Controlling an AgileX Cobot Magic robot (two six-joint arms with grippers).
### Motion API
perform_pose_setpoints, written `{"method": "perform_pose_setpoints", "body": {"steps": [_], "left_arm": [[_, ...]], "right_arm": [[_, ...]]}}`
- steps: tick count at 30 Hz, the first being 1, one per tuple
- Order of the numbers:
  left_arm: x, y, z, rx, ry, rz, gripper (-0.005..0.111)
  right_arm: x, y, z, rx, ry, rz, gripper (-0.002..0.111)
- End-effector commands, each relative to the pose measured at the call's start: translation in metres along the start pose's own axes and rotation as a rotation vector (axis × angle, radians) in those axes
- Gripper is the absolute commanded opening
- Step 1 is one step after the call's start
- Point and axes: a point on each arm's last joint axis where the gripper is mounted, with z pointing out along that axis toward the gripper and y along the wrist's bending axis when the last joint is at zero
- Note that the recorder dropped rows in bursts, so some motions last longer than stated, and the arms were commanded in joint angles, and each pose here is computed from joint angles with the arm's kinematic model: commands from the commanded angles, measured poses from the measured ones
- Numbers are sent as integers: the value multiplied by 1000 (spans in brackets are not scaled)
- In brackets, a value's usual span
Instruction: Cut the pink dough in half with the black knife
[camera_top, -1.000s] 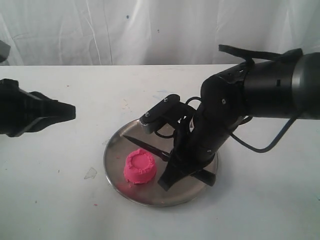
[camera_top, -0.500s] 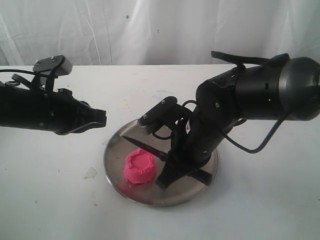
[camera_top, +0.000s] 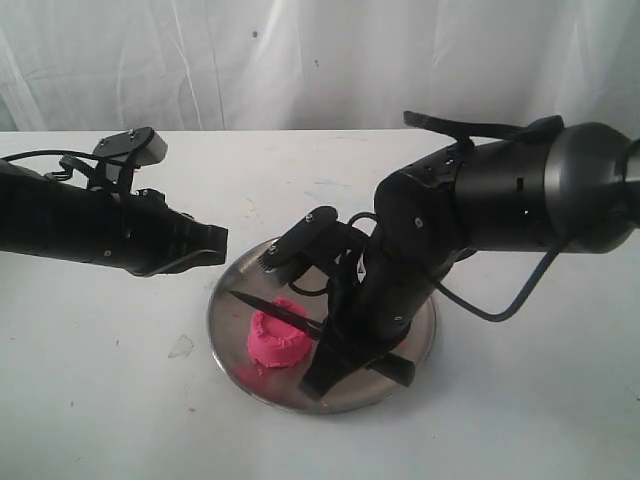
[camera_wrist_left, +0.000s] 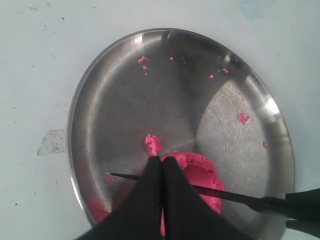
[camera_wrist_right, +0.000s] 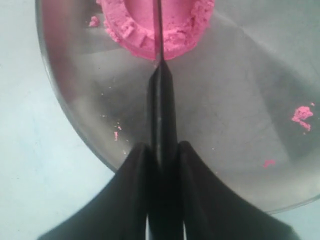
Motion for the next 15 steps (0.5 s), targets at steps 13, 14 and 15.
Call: {"method": "perform_pose_setpoints", "body": {"steps": [13,14,15], "left_arm": [[2,-11,5,54,17,22,0],[3,-12,8,50,24,23,0],[5,-10,10,41,29,21,0]], "right_arm": [[-2,-3,-1,57,-3,-16,0],[-2,-3,-1,57,-3,-16,0],[-2,-3,-1,57,-3,-16,0]]}}
